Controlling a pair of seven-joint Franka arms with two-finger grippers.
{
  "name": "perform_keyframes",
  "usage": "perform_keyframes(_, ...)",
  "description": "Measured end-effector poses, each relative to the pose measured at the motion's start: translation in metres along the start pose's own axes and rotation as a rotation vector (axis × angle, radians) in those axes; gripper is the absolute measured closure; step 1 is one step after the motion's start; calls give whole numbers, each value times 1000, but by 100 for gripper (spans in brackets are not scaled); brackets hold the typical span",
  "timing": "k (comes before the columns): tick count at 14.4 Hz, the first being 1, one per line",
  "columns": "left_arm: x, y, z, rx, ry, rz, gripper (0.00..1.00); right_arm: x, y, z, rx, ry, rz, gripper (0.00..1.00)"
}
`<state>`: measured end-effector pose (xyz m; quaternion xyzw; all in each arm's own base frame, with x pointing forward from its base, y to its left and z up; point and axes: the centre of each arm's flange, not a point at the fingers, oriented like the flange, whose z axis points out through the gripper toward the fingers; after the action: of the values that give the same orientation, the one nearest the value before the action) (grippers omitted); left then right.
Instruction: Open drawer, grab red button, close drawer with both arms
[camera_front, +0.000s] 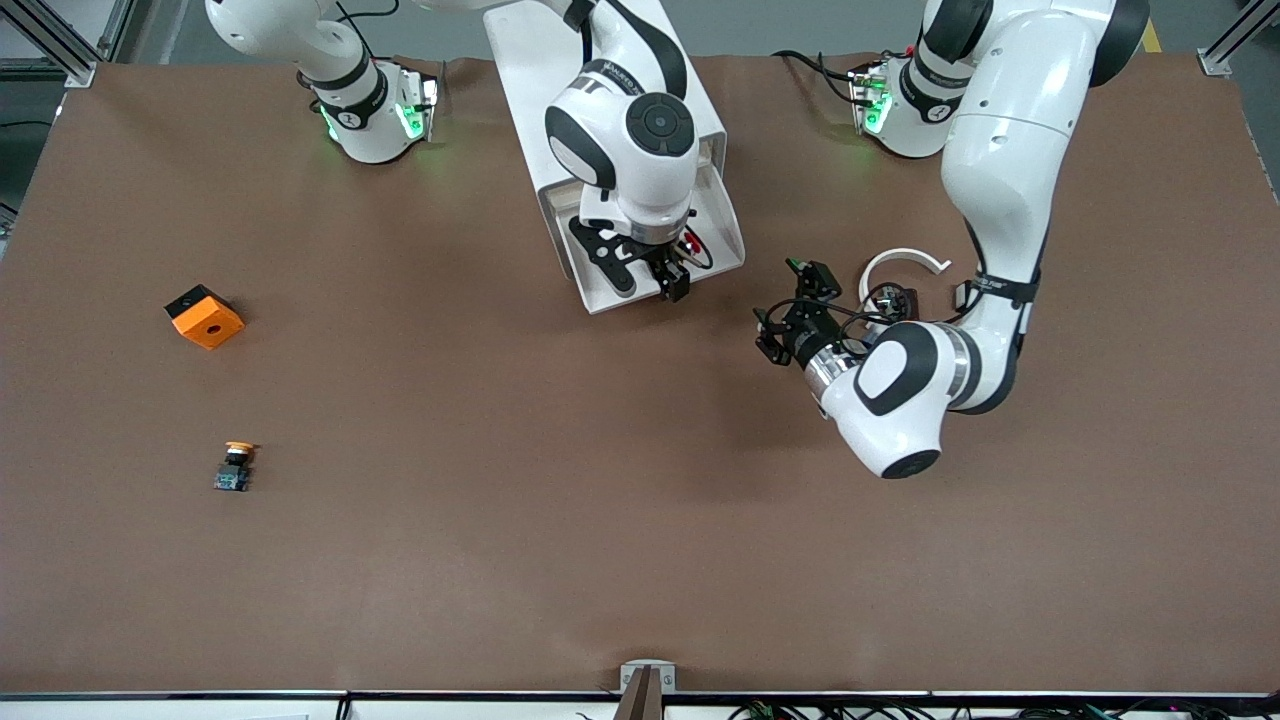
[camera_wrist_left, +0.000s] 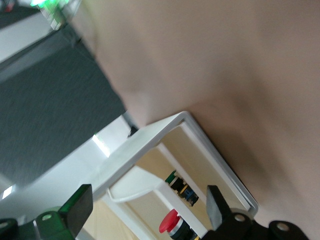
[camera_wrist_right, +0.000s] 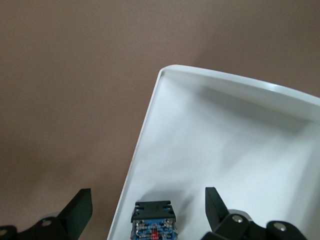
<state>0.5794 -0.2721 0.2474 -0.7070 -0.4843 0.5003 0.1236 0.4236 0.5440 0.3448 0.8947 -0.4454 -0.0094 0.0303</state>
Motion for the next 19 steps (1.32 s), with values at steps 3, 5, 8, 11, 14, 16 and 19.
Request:
perform_keyframes(3, 13, -7, -38, -125, 104, 177, 0, -4, -5, 5, 2, 1, -4, 0)
perform_keyframes(5, 17, -10, -57, -198, 182, 296, 0, -8, -6, 5, 3, -1, -10, 0)
perform_keyframes(8, 24, -14, -92, -331, 293, 449, 0, -12, -5, 3, 6, -4, -17, 0)
perform_keyframes(11, 26, -16, -117, -432, 398, 583, 0, -15, -5, 3, 5, -11, -17, 0)
perform_keyframes(14, 27, -12, -132, -496, 500, 665, 0, -20, -3, 2, 5, -16, -22, 0)
perform_keyframes(16, 25, -7, -135, -508, 607, 678, 0, -23, -3, 2, 5, -18, -26, 0)
perform_keyframes(19, 15, 3, -129, -516, 676, 696, 0, -23, -3, 2, 5, -18, -27, 2)
